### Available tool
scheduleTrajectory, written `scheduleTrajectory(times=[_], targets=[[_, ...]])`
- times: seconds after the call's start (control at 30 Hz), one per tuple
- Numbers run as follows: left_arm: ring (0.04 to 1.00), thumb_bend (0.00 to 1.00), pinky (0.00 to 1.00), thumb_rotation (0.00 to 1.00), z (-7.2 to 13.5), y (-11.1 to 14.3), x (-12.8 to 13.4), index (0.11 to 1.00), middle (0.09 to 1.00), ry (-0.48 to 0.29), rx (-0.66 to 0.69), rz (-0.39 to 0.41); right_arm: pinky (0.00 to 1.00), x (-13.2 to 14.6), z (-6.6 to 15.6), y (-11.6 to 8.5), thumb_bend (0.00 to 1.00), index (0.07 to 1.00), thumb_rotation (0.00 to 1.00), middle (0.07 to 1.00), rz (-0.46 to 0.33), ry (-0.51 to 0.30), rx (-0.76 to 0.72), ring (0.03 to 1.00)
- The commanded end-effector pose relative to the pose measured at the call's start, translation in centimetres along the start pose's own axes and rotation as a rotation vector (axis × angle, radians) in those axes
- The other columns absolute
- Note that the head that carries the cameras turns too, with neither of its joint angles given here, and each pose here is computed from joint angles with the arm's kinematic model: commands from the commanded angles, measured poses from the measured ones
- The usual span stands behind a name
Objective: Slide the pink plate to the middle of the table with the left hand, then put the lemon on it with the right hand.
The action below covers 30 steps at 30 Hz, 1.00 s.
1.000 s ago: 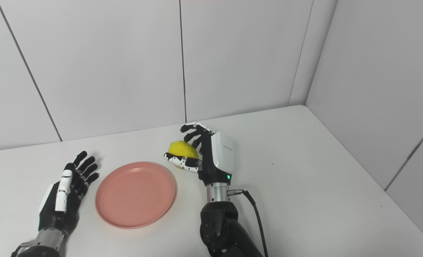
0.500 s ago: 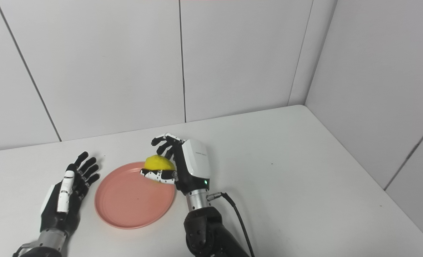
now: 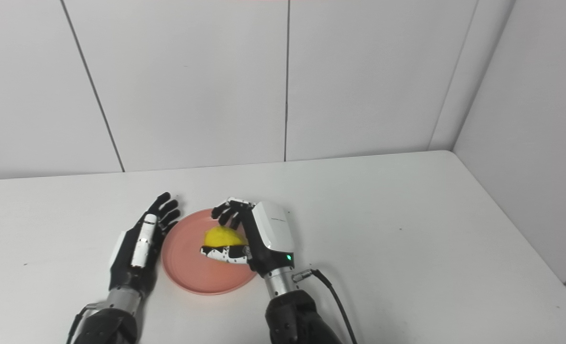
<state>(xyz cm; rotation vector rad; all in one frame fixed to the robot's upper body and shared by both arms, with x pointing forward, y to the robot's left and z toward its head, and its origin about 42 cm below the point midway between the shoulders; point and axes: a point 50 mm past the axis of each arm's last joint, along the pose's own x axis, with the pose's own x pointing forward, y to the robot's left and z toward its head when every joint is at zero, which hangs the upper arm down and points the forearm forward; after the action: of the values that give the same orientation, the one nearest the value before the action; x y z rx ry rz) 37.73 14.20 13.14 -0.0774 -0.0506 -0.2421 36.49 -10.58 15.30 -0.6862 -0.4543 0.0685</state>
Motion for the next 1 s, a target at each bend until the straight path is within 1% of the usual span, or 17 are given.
scheduleTrajectory(times=[0.0,0.1,0.23,0.37,0.57,0.73,0.77,0.83,0.87,0.9,0.97], targets=[[0.892,0.36,0.88,1.00,0.2,-0.9,0.2,0.884,0.892,0.002,0.023,-0.017,0.16,0.8,0.9,-0.9,0.52,0.487,0.00,0.490,-0.005,-0.099,0.011,0.419],[0.896,0.38,0.89,1.00,0.2,-1.7,0.4,0.896,0.898,0.005,0.042,-0.024,0.17,0.5,0.1,-1.1,0.52,0.487,0.00,0.490,0.016,-0.098,0.015,0.417],[0.892,0.38,0.88,1.00,0.1,-2.5,0.6,0.894,0.894,0.002,0.050,-0.025,0.18,0.0,-0.9,-1.4,0.52,0.487,0.00,0.490,0.032,-0.100,0.007,0.413],[0.903,0.37,0.89,1.00,0.3,-2.9,0.8,0.902,0.903,0.000,0.053,-0.028,0.15,-0.1,-1.4,-1.7,0.52,0.487,0.00,0.490,0.041,-0.103,-0.015,0.416],[0.912,0.37,0.90,1.00,0.3,-3.0,0.9,0.908,0.911,0.000,0.058,-0.029,0.15,-0.1,-1.8,-1.7,0.52,0.487,0.00,0.491,0.056,-0.103,-0.036,0.414],[0.907,0.36,0.90,1.00,0.3,-2.9,0.8,0.906,0.908,0.002,0.058,-0.029,0.16,0.0,-1.6,-1.7,0.52,0.489,0.00,0.488,0.034,-0.107,-0.069,0.424],[0.905,0.36,0.90,1.00,0.3,-2.9,0.8,0.906,0.908,0.003,0.056,-0.029,0.17,0.0,-1.6,-1.7,0.52,0.490,0.00,0.490,0.025,-0.113,-0.072,0.421],[0.904,0.36,0.90,1.00,0.3,-2.8,0.8,0.906,0.907,0.005,0.056,-0.028,0.23,0.0,-1.6,-1.8,0.52,0.491,0.00,0.494,0.017,-0.123,-0.078,0.411],[0.904,0.36,0.90,1.00,0.3,-2.8,0.9,0.905,0.907,0.006,0.057,-0.028,0.31,0.0,-1.6,-1.8,0.51,0.517,0.00,0.491,0.017,-0.126,-0.080,0.410],[0.904,0.36,0.90,1.00,0.2,-2.8,0.9,0.905,0.907,0.007,0.057,-0.028,0.36,0.0,-1.6,-1.8,0.51,0.528,0.00,0.492,0.020,-0.125,-0.081,0.412],[0.907,0.36,0.90,1.00,0.2,-2.7,0.9,0.906,0.908,0.008,0.057,-0.027,0.44,0.0,-1.6,-1.8,0.51,0.518,0.00,0.503,0.026,-0.128,-0.079,0.426]])
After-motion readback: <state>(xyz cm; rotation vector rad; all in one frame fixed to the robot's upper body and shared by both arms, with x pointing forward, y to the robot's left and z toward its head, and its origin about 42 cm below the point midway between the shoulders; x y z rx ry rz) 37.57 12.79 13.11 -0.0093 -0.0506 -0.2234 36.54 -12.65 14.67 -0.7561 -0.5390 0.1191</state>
